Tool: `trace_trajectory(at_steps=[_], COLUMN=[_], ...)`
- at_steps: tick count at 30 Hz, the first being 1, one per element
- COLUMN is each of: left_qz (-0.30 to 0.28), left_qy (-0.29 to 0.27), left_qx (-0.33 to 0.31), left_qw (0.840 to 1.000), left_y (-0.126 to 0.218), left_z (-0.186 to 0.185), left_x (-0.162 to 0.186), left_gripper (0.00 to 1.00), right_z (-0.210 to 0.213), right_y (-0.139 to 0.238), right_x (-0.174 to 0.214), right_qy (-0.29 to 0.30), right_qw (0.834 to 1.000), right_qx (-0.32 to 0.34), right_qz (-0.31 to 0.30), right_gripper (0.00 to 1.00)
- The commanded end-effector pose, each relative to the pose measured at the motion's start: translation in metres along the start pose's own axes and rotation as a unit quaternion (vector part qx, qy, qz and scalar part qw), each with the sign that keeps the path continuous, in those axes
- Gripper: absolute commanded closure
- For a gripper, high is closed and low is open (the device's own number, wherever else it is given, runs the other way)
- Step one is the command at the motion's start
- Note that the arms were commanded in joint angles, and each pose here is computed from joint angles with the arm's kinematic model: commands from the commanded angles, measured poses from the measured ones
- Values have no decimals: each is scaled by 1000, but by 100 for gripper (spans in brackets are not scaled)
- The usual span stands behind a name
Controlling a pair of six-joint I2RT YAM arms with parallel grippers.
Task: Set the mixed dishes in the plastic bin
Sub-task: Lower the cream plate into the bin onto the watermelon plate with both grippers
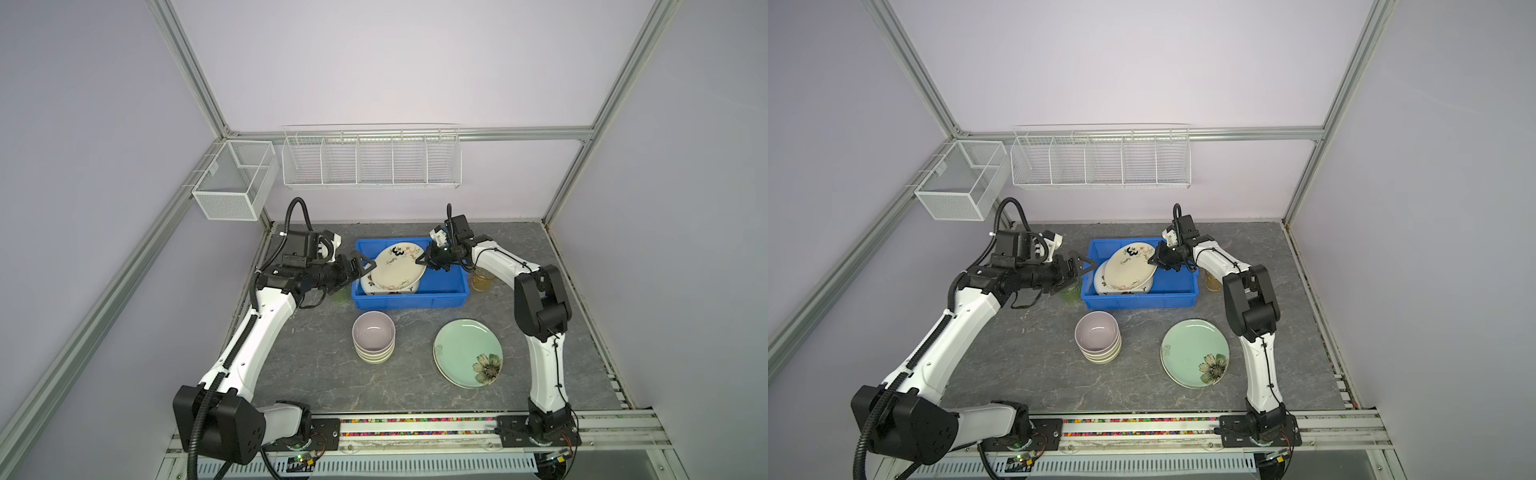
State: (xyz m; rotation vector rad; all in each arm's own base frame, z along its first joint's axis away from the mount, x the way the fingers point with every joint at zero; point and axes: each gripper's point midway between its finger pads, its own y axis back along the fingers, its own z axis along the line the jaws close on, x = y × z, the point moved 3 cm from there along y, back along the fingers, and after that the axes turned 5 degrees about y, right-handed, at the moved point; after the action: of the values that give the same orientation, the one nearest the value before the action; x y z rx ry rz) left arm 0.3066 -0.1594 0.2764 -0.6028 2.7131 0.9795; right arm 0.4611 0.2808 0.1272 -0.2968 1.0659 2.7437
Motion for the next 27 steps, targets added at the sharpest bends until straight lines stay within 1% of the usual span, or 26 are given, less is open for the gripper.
trace_trajectory(at_steps=[1, 15, 18, 22, 24, 27], left_qz=[-8, -4, -2, -2, -1, -1], left_qy=[-19, -17, -15, -13, -14, -13], left_qx=[8, 2, 0, 1, 2, 1], left_qw=[1000, 1000, 1000, 1000, 1000, 1000], left_y=[1, -2, -1, -1, -1, -1], left_z=[-6, 3, 6, 7, 7, 7], left_x=[-8, -1, 2, 4, 5, 6], left_gripper=[0, 0, 0, 0, 0, 0], right_z=[36, 25, 20, 11, 9, 3], right_y=[5, -25, -28, -30, -31, -31], right_x=[-16, -1, 2, 7, 9, 12], right_qy=[27, 16, 15, 17, 21, 26], right_qw=[997, 998, 999, 999, 999, 999], right_qx=[-65, -57, -48, -32, -25, -9], right_qz=[-22, -1, 3, 10, 14, 19], right_gripper=[94, 93, 88, 74, 71, 70])
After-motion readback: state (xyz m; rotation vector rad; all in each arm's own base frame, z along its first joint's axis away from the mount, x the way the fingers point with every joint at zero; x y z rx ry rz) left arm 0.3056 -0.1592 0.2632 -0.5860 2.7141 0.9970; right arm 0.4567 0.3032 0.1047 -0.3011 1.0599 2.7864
